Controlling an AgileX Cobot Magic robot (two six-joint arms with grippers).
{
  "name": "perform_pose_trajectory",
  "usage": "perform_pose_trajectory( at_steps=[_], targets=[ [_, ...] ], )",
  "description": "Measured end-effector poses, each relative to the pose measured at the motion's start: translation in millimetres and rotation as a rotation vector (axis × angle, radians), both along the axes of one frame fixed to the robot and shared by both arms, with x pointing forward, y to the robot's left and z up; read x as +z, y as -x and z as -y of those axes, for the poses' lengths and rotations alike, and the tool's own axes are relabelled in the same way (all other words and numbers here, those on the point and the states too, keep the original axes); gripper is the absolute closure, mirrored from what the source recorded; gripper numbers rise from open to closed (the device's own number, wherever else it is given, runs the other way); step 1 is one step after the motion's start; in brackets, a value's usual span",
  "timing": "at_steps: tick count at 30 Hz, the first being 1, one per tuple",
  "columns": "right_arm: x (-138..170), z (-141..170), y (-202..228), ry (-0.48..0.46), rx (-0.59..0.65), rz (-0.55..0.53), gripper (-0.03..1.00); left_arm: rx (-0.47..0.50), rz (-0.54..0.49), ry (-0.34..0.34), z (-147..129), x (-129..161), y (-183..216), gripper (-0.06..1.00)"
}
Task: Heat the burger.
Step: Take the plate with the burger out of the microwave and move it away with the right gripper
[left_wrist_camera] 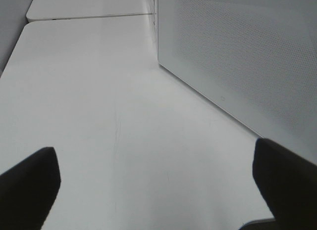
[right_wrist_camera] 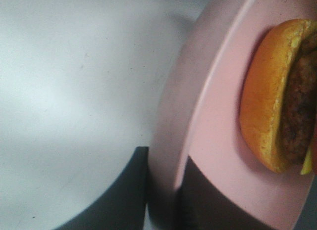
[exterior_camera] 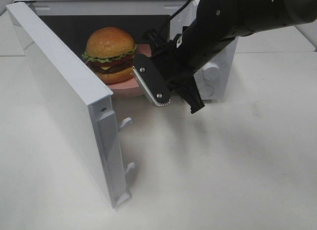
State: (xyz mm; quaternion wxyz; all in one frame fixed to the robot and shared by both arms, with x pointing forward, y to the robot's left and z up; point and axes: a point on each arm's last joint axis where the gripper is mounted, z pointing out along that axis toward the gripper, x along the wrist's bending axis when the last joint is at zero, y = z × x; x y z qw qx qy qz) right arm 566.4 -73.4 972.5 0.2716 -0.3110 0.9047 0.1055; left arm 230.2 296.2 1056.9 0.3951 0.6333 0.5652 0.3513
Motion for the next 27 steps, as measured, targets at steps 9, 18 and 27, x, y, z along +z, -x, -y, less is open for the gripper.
perform_pose_trajectory(
  at_steps=[9, 18, 27],
  targets=[
    [0.5, 13.8, 19.9, 0.003, -0.003, 0.001, 0.82, 0.000, 0.000, 0.000, 0.0, 0.0, 0.0, -0.03],
    [2.8, 34.8, 49.3, -0.006, -0.009, 0.039, 0.82, 0.000, 0.000, 0.000, 0.0, 0.0, 0.0, -0.03],
    [8.3, 54.0, 72.2, -0.020, -0.024, 0.065, 0.82, 0.000, 0.000, 0.000, 0.0, 0.0, 0.0, -0.03]
  ],
)
